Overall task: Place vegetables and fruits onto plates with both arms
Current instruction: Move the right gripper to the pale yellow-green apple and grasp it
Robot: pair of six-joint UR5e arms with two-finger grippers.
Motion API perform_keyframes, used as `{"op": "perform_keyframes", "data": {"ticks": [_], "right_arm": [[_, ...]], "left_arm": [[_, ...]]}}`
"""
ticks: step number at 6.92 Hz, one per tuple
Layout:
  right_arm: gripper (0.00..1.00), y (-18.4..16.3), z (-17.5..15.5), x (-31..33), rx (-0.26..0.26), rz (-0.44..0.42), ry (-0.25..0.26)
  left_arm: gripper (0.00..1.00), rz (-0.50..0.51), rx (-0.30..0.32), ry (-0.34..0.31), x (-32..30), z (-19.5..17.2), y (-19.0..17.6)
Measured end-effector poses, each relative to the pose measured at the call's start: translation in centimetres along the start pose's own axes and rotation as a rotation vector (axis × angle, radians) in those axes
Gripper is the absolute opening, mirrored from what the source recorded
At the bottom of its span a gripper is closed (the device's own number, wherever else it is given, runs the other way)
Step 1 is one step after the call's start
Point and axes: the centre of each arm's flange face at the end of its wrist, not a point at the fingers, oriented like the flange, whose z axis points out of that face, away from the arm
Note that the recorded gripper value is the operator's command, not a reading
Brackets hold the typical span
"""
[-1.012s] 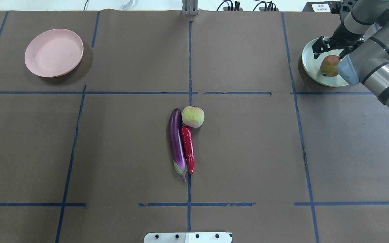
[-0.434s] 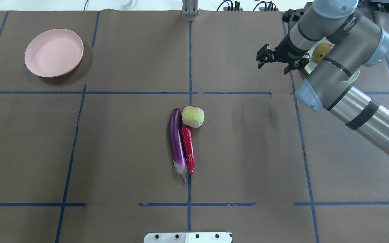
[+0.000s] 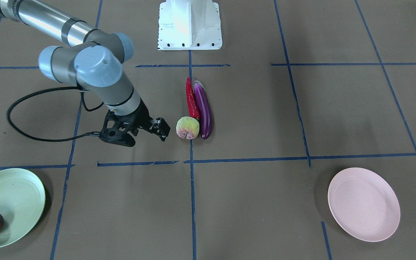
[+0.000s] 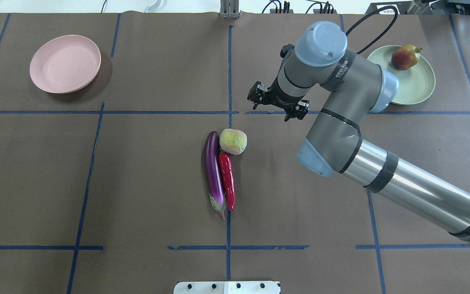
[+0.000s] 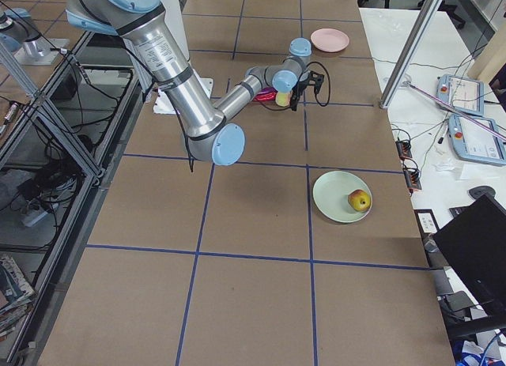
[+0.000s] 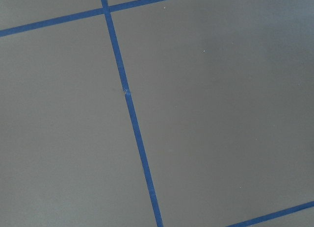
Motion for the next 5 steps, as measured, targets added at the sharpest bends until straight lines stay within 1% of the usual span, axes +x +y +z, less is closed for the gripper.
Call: {"op": "perform_keyframes", "data": {"ticks": [1, 2, 3, 4, 5], "right_arm": [[1.00, 1.8, 0.7, -3.3, -0.008, 0.021, 0.050], [1.00, 3.5, 2.0, -5.3, -0.009, 0.025, 0.100], [1.00, 4.5, 3.6, -6.2, -0.005, 0.024, 0.135], [1.00, 5.1, 4.5, -6.5, -0.003, 0.020, 0.151], [1.00, 5.7, 4.8, -7.0, -0.004, 0.015, 0.154]], "left_arm": [[1.00, 0.000, 0.000, 0.000, 0.0, 0.0, 0.0], [1.00, 0.000, 0.001, 0.000, 0.0, 0.0, 0.0], [1.00, 0.001, 0.002, 0.000, 0.0, -0.1, 0.0], [1.00, 0.002, 0.002, 0.000, 0.1, -0.1, 0.0], [1.00, 0.001, 0.004, 0.016, 0.3, -0.1, -0.1]]}}
